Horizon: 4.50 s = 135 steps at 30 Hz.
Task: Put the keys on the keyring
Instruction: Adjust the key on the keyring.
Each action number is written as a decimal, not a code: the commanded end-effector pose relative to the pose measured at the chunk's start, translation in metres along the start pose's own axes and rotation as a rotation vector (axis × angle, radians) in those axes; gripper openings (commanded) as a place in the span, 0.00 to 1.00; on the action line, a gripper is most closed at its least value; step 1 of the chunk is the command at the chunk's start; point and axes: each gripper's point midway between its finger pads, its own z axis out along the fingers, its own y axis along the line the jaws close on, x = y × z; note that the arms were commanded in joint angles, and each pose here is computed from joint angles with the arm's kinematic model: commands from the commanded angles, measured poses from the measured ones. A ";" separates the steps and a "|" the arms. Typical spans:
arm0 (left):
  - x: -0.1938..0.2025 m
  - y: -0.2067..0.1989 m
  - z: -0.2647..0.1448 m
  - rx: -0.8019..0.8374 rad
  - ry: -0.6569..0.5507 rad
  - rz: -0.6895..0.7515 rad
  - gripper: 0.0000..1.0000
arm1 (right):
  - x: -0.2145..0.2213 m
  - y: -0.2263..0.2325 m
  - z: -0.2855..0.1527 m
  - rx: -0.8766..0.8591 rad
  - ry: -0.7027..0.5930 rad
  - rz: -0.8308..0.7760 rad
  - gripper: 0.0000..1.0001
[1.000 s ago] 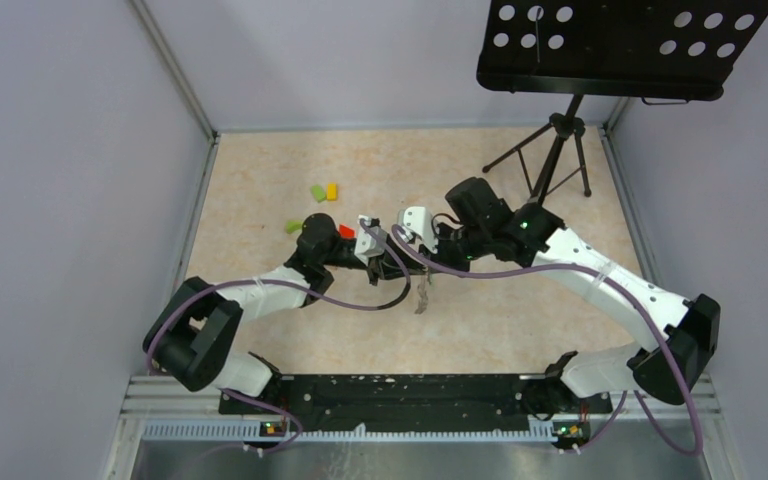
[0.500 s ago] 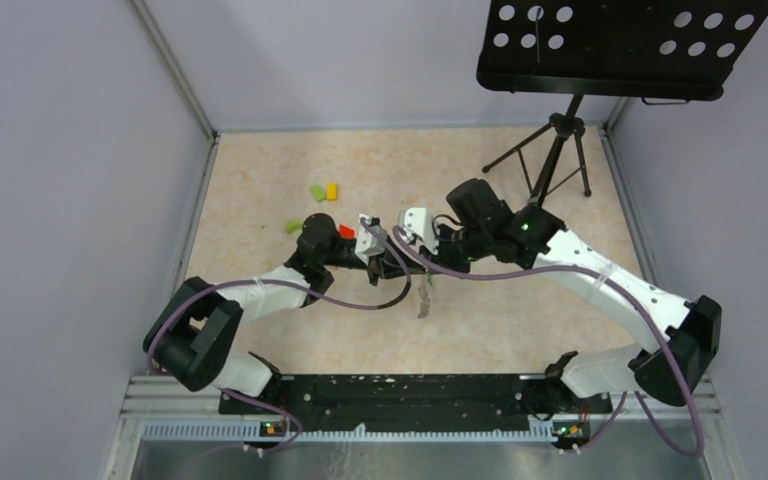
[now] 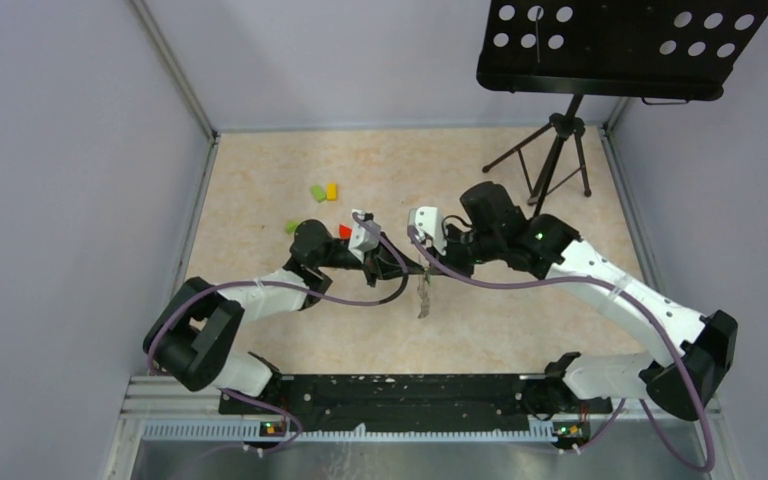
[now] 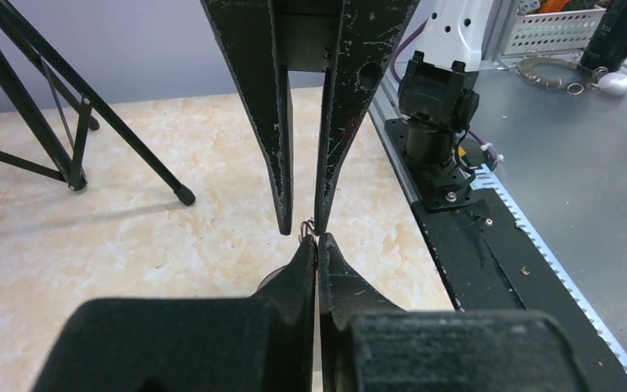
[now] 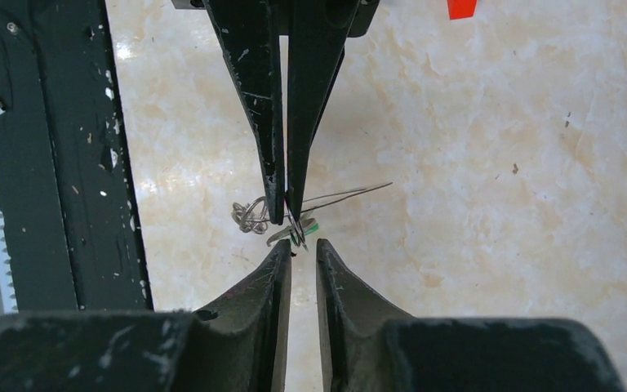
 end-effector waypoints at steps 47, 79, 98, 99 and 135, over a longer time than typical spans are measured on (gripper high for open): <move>-0.029 -0.012 -0.002 0.025 -0.086 0.034 0.00 | -0.029 0.006 -0.013 -0.051 -0.307 -0.081 0.00; 0.002 0.013 0.004 0.026 0.081 0.176 0.26 | -0.013 -0.008 -0.001 -0.062 0.035 0.017 0.00; 0.006 0.011 0.011 0.045 0.075 0.141 0.17 | -0.014 -0.007 0.000 -0.063 0.025 0.021 0.00; 0.006 0.011 0.011 0.046 0.073 0.138 0.15 | -0.014 -0.007 0.001 -0.064 0.024 0.020 0.00; -0.027 -0.018 0.003 0.113 -0.059 0.068 0.00 | -0.020 0.001 -0.023 -0.018 -0.236 -0.022 0.34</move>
